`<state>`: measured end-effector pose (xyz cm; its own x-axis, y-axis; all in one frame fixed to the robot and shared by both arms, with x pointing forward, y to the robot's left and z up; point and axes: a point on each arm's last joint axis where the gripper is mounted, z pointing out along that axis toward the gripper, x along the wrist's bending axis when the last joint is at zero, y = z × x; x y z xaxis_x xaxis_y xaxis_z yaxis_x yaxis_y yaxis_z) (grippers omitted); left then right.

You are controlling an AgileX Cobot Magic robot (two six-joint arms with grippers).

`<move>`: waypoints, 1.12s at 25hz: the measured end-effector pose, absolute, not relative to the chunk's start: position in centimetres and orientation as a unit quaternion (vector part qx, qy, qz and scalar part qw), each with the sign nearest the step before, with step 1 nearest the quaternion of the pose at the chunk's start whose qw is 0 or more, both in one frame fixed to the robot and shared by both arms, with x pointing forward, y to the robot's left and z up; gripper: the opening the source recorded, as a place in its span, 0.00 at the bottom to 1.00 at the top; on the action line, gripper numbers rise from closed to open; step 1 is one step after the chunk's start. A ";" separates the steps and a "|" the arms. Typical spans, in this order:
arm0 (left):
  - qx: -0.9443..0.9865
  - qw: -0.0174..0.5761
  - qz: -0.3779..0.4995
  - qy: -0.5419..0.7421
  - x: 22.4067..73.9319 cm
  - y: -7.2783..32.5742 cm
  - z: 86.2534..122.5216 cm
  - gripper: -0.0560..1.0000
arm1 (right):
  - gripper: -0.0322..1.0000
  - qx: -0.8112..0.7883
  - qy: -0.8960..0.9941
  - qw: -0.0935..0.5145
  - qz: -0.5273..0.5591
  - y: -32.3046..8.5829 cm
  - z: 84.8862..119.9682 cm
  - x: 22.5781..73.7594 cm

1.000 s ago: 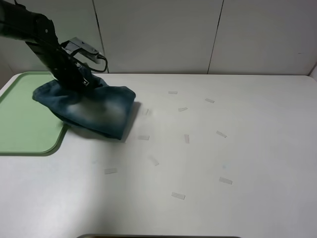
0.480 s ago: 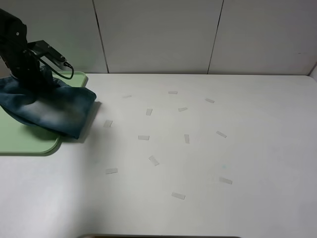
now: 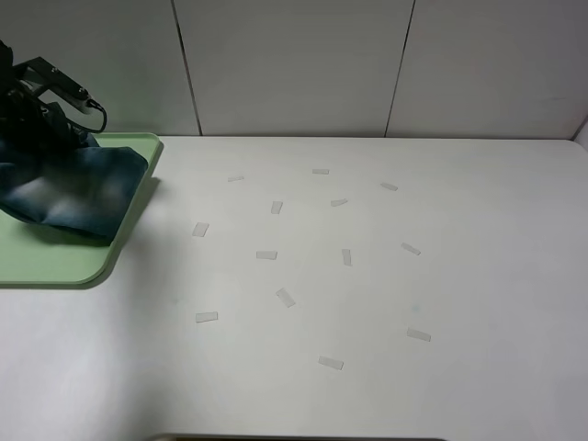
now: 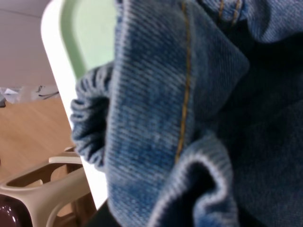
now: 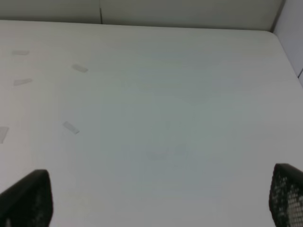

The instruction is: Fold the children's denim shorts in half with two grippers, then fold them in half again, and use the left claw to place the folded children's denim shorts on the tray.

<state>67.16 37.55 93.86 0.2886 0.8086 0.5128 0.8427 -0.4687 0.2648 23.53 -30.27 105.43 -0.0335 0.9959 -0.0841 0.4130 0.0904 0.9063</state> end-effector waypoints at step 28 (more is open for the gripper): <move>-0.740 -0.045 -0.351 -0.572 66.9 37.1 98.4 0.99 | 0.70 0.568 0.620 0.401 0.364 -30.3 105.4 23.5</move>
